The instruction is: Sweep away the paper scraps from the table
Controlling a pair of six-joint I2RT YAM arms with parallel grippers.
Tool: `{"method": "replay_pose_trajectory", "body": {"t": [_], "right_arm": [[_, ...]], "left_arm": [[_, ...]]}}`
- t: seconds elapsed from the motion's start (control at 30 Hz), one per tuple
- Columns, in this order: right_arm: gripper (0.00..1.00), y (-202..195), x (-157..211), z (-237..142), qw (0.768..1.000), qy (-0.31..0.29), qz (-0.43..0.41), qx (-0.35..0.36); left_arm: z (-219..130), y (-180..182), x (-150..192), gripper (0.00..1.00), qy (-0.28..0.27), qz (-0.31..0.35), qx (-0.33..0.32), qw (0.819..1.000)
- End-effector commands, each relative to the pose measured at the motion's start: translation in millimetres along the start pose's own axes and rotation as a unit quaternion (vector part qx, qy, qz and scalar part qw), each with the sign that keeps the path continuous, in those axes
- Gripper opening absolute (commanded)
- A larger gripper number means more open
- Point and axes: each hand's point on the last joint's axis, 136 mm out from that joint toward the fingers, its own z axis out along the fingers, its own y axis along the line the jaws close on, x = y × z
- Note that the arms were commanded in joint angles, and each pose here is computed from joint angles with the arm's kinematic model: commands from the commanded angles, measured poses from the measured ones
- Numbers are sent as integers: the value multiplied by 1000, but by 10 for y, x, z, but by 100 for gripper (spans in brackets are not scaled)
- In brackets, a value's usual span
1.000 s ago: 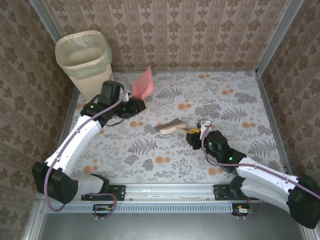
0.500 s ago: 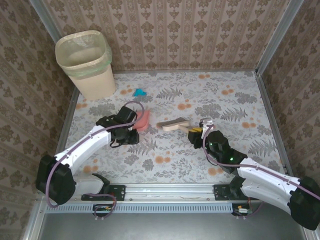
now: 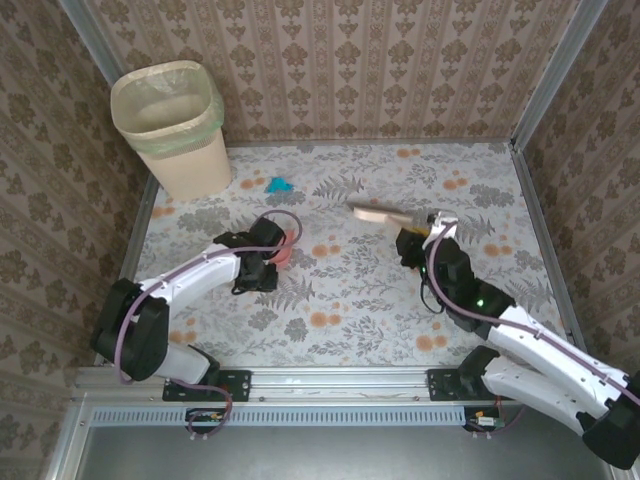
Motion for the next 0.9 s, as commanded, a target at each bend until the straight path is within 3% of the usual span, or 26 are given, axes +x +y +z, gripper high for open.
{"method": "replay_pose_trajectory", "body": {"t": [0.0, 0.2, 0.33, 0.53, 0.67, 0.87], "right_arm": [[0, 80, -193, 196, 999, -3, 22, 25], [0, 534, -430, 954, 1000, -14, 22, 12], [0, 933, -415, 1608, 1000, 16, 1, -7], [0, 1424, -349, 2283, 998, 38, -13, -50], [0, 1594, -117, 2535, 995, 73, -14, -64], [0, 1739, 224, 2510, 989, 116, -46, -78]], "left_arm": [[31, 36, -26, 0, -15, 11, -15, 1000], [26, 63, -11, 0, -32, 3, 1, 999], [30, 144, 6, 0, -35, -6, -3, 999], [27, 197, 17, 0, -39, -19, 6, 999], [44, 233, 18, 0, -37, -27, 10, 999], [90, 237, 23, 0, -27, -30, 15, 999]]}}
